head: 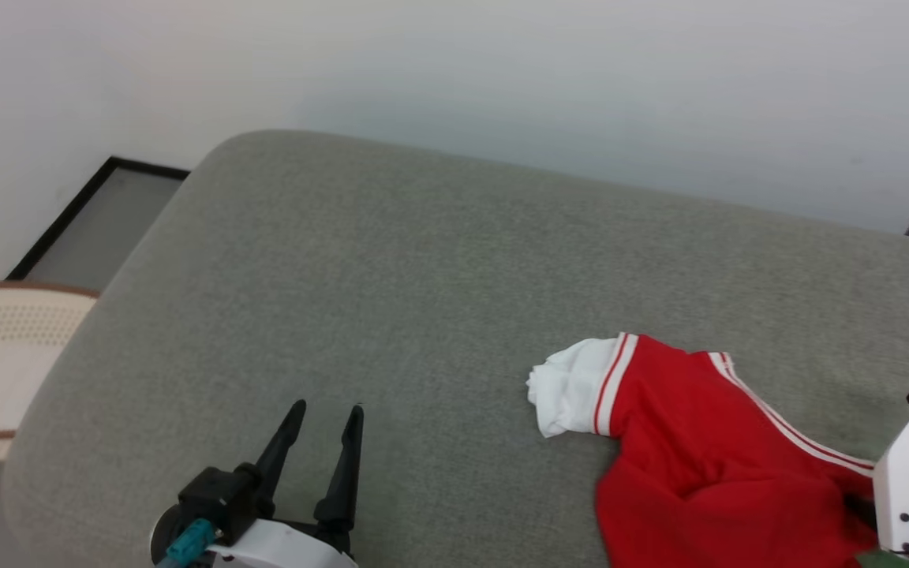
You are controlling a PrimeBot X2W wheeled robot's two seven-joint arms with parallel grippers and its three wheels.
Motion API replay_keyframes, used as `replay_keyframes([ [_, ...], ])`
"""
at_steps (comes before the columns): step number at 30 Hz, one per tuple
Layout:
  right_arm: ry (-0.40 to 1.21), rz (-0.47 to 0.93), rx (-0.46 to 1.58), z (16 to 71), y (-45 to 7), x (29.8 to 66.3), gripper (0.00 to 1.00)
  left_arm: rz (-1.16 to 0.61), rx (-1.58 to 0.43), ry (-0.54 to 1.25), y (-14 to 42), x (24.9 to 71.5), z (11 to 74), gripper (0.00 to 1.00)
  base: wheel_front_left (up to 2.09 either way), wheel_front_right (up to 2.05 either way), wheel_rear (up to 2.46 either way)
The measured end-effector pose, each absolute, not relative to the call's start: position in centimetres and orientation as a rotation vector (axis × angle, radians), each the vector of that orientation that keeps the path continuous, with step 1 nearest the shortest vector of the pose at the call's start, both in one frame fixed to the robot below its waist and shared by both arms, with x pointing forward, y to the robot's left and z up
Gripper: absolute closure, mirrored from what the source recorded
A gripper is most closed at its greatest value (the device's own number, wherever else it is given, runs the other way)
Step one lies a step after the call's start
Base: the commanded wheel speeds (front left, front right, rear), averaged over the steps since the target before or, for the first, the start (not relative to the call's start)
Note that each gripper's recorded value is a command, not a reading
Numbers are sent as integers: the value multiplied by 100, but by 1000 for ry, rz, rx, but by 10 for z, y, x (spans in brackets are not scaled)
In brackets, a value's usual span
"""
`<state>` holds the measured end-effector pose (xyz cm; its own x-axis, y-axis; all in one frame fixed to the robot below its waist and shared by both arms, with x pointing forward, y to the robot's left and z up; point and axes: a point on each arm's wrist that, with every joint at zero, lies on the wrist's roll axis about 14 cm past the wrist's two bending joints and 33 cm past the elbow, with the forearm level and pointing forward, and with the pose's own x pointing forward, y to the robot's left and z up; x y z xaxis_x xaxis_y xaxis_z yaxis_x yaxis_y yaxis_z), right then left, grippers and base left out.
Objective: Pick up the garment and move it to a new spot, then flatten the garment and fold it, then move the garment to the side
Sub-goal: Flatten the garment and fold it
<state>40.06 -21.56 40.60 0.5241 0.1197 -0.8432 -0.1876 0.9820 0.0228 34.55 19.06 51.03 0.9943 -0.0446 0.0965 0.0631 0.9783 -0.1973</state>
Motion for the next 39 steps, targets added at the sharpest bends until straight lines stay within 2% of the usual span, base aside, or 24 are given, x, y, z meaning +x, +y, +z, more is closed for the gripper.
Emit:
replay_keyframes([
  [4, 1042, 200, -68, 393, -203, 406, 2, -20, -205, -78, 200, 342, 505, 0, 0, 0, 0],
  [5, 1049, 203, -65, 391, -200, 408, 53, -13, -206, -77, 202, 342, 505, 0, 0, 0, 0],
  [7, 1057, 210, -65, 388, -196, 410, 90, 1, -208, -76, 206, 340, 504, 0, 0, 0, 0],
  [8, 1063, 211, -68, 387, -196, 411, 100, 7, -208, -74, 207, 339, 503, 0, 0, 0, 0],
  [16, 1027, 237, -61, 390, -187, 420, 100, 28, -216, -76, 212, 338, 503, 0, 0, 0, 0],
  [27, 760, 440, -217, 452, -133, 436, 100, 29, -216, -97, 213, 334, 509, 0, 0, 0, 0],
  [33, 673, 607, -242, 477, -78, 416, 100, 29, -217, -105, 212, 328, 510, 0, 0, 0, 0],
  [39, 683, 749, -266, 477, -38, 383, 100, 34, -221, -111, 214, 325, 511, 0, 0, 0, 0],
])
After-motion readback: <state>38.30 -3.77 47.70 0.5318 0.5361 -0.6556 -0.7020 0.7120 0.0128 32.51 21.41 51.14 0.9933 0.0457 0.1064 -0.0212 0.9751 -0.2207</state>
